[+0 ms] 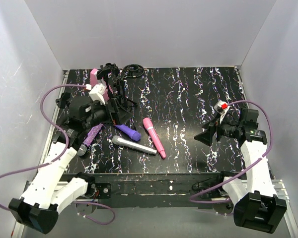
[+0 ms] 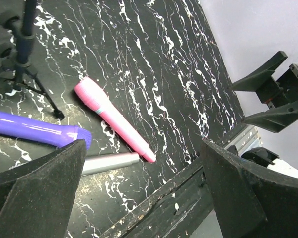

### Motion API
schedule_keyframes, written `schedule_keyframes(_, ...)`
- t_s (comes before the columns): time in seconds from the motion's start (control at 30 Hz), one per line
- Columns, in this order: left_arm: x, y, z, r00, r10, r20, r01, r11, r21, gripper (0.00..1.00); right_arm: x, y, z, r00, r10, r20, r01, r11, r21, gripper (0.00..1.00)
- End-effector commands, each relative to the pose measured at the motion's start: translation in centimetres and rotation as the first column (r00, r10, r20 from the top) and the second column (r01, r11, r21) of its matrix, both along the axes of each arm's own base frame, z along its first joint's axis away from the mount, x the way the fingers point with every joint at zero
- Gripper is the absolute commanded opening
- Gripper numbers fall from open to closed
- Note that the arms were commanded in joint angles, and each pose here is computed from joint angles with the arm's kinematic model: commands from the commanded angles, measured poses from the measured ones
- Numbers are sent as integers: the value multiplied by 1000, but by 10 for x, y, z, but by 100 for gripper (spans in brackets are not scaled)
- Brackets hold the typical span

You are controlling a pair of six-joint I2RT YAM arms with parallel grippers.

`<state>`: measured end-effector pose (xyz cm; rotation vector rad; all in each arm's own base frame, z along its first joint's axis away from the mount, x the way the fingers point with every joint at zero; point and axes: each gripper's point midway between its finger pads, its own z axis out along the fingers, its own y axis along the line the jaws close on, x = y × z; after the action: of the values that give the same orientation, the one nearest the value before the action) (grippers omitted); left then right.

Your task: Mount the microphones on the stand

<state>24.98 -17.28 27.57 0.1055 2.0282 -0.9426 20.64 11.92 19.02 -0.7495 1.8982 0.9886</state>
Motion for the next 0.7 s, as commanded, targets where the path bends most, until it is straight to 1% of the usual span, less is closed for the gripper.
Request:
schedule_keyframes(0.0,7,-14,5,1000,26,11,-27,993,113,98,0,1,10,995,20,101,-18,1000,-16,98)
schedule_keyframes(0.17,27,-22,28,994,97,47,-105,967,233,98,1,-3,7,992,-7,126,13,999,-48,98)
schedule_keyframes(0.2,32,-25,34,994,97,56,-107,965,239,98,1,-3,7,992,-9,129,15,999,-51,98)
schedule_keyframes(0.23,42,-21,38,988,133,72,-148,955,259,98,1,-3,8,992,-10,127,17,999,-50,98)
schedule_keyframes(0.33,62,-17,48,976,187,109,-212,930,299,98,2,-3,10,992,-9,129,15,999,-52,98)
schedule_keyframes(0.47,82,-8,42,959,243,148,-281,888,364,92,1,-4,9,991,-11,132,19,998,-60,98)
schedule_keyframes(0.6,101,-3,37,932,245,266,-336,857,390,91,1,-4,10,990,-12,141,21,998,-62,98)
schedule_keyframes(0.67,110,-2,33,920,235,313,-353,844,404,88,1,-4,10,990,-11,138,20,998,-61,98)
